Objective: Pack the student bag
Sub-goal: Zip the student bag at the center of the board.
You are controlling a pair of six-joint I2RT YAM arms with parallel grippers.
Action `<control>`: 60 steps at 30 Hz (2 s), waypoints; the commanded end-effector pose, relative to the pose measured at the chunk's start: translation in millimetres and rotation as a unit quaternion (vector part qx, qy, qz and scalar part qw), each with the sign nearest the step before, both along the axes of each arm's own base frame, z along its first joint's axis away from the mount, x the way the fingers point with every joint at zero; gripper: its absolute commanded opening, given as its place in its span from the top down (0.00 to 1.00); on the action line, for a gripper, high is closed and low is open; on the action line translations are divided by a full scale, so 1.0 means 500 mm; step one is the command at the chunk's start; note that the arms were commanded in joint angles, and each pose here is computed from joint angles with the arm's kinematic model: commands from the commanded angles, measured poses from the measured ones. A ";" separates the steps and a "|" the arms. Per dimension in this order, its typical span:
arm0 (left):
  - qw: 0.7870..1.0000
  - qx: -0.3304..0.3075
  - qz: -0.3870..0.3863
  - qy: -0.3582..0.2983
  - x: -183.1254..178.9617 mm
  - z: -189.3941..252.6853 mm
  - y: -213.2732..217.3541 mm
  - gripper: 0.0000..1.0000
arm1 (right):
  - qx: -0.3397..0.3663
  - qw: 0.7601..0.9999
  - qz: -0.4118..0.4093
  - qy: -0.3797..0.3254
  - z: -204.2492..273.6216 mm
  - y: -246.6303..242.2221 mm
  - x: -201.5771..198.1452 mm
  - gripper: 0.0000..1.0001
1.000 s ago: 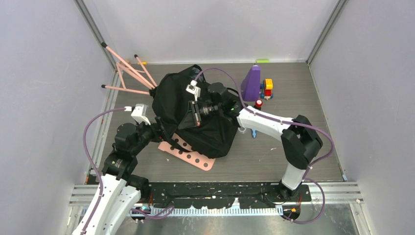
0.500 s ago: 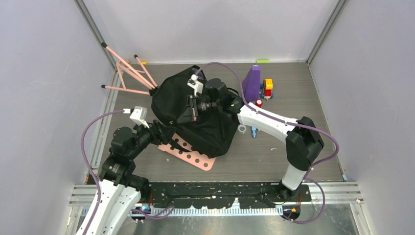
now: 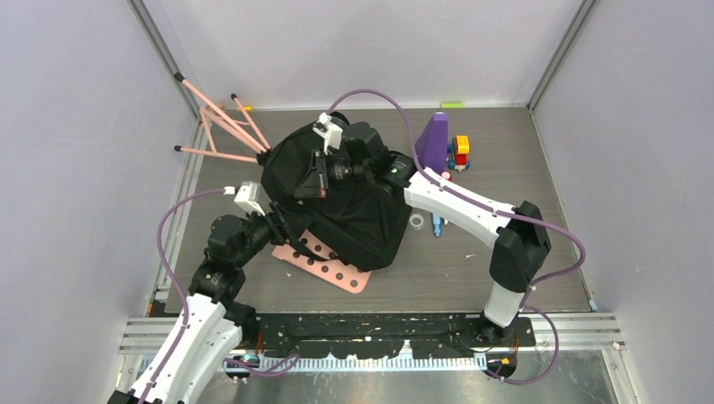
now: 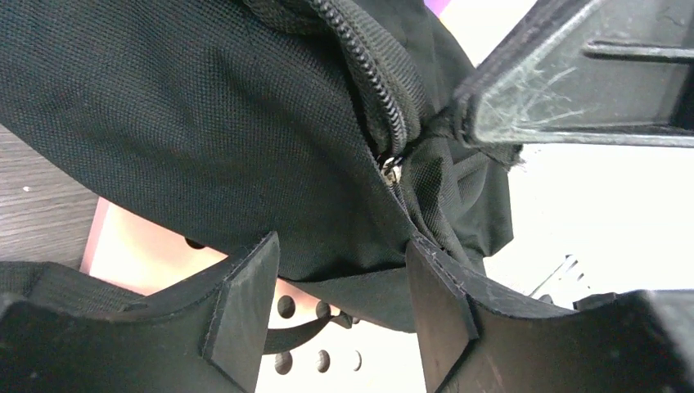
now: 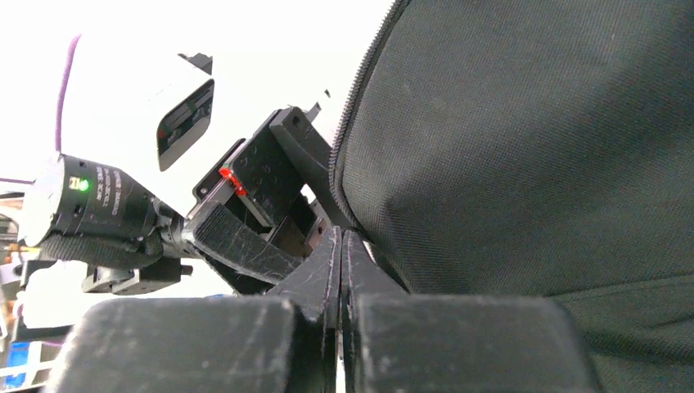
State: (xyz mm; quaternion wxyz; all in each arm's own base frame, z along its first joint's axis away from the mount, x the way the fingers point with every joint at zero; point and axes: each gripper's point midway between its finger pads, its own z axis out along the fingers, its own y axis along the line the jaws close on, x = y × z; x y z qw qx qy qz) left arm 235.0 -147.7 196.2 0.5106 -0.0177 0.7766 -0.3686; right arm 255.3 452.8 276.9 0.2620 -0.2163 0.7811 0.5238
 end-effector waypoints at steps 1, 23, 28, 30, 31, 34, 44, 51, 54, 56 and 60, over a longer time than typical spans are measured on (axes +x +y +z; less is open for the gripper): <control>0.996 -0.060 0.000 -0.058 0.015 0.058 -0.014 0.40 | 0.029 0.995 -0.022 -0.089 0.101 0.028 0.023 0.99; 0.995 -0.080 0.019 -0.058 0.028 0.032 -0.010 1.00 | -0.043 0.963 -0.131 -0.230 0.137 0.075 0.122 0.99; 0.998 -0.058 0.013 -0.009 -0.003 -0.018 -0.005 1.00 | -0.042 0.949 -0.160 -0.269 0.172 0.090 0.165 0.99; 0.999 -0.053 0.012 0.001 -0.013 -0.028 -0.003 1.00 | -0.054 0.942 -0.172 -0.282 0.168 0.095 0.188 0.99; 0.999 -0.051 0.012 0.004 -0.017 -0.031 -0.001 1.00 | -0.058 0.935 -0.187 -0.294 0.181 0.091 0.202 0.99; 0.999 -0.046 0.017 0.020 -0.029 -0.043 0.005 1.00 | -0.096 0.924 -0.216 -0.301 0.139 0.087 0.257 0.99; 0.997 -0.038 0.014 0.073 -0.055 -0.063 0.007 1.00 | -0.081 0.899 -0.297 -0.311 0.163 0.064 0.376 0.99; 0.991 0.031 0.076 0.103 -0.037 0.012 0.057 0.50 | -0.058 0.923 -0.246 -0.289 0.185 0.061 0.323 0.99; 0.993 0.020 0.069 0.092 -0.008 0.062 0.042 0.44 | -0.045 0.935 -0.217 -0.276 0.188 0.066 0.288 0.99; 0.994 0.003 0.075 0.081 0.015 0.097 0.035 0.46 | -0.042 0.941 -0.208 -0.265 0.188 0.062 0.266 0.99; 0.994 0.004 0.102 0.049 0.060 0.138 0.044 0.47 | -0.027 0.950 -0.193 -0.244 0.201 0.054 0.227 0.99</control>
